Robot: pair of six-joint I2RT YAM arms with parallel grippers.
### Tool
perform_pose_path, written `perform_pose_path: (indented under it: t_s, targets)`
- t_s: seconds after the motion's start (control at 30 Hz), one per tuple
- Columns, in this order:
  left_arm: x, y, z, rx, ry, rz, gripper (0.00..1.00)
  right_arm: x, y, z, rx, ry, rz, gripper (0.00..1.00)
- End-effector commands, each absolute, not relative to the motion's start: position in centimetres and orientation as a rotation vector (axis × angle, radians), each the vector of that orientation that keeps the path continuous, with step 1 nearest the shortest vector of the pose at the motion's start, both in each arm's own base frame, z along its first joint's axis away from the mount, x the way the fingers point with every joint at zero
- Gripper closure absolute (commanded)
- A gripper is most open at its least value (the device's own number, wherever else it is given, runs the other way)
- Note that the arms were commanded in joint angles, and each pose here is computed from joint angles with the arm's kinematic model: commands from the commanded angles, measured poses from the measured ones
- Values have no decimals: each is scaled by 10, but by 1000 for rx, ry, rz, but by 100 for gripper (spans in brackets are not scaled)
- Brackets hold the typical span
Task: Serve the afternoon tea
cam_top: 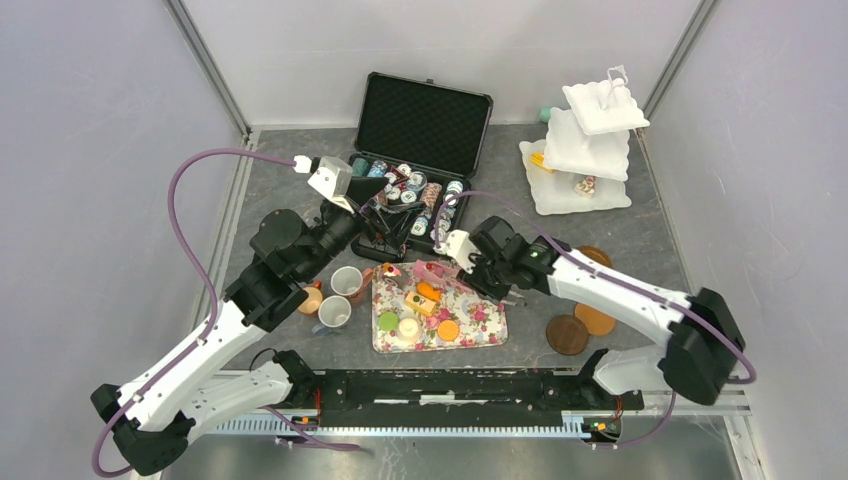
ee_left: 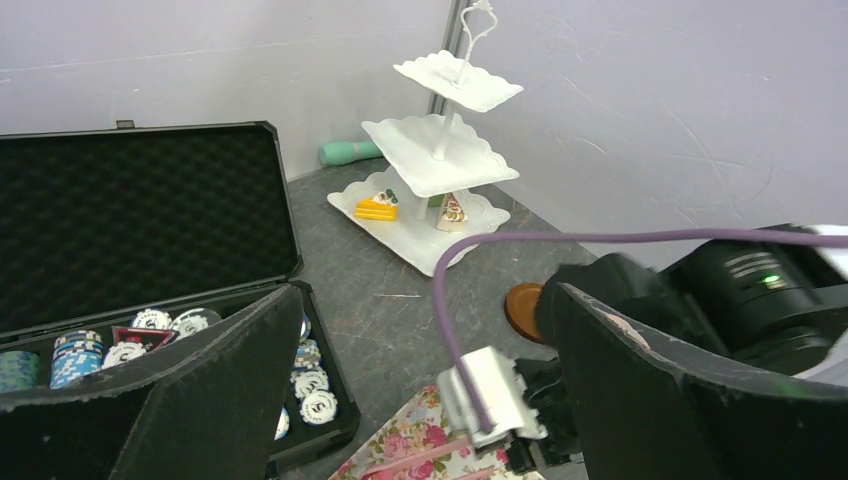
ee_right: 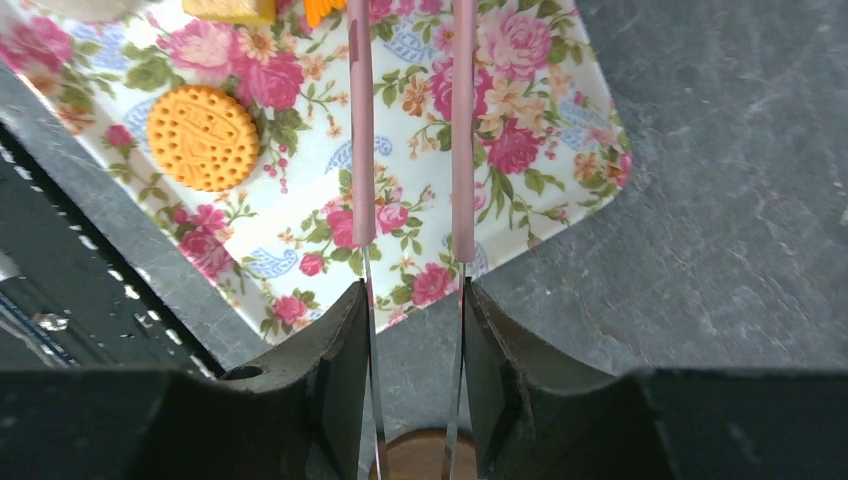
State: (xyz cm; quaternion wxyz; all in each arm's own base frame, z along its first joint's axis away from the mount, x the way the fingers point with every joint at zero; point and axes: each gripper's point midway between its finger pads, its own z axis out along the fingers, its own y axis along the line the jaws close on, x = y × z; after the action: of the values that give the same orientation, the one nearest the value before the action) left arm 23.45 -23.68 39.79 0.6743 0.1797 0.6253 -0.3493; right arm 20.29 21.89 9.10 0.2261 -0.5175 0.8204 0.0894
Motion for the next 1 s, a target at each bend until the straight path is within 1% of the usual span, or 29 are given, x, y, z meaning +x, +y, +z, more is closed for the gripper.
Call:
perform_pose_path:
  t_s: [0.0, 0.13, 0.3, 0.4, 0.6, 0.8, 0.97]
  targets:
    - [230, -235, 418, 404, 1348, -801, 0, 205, 217, 136, -1269, 2174, 266, 75]
    - [230, -235, 418, 401, 1347, -803, 0, 216, 192, 155, -1067, 2167, 137, 76]
    - [227, -233, 422, 397, 1336, -811, 0, 229, 146, 163, -843, 2200, -89, 74]
    - [225, -231, 425, 391, 1327, -817, 0, 244, 124, 163, -670, 2239, -131, 75]
    - [223, -229, 429, 386, 1315, -821, 0, 288, 82, 164, -341, 2249, -102, 76]
    - [220, -227, 432, 384, 1303, -825, 0, 325, 68, 145, -206, 2296, -33, 76]
    - [216, -226, 435, 387, 1292, -830, 0, 346, 49, 127, -124, 2338, -58, 77]
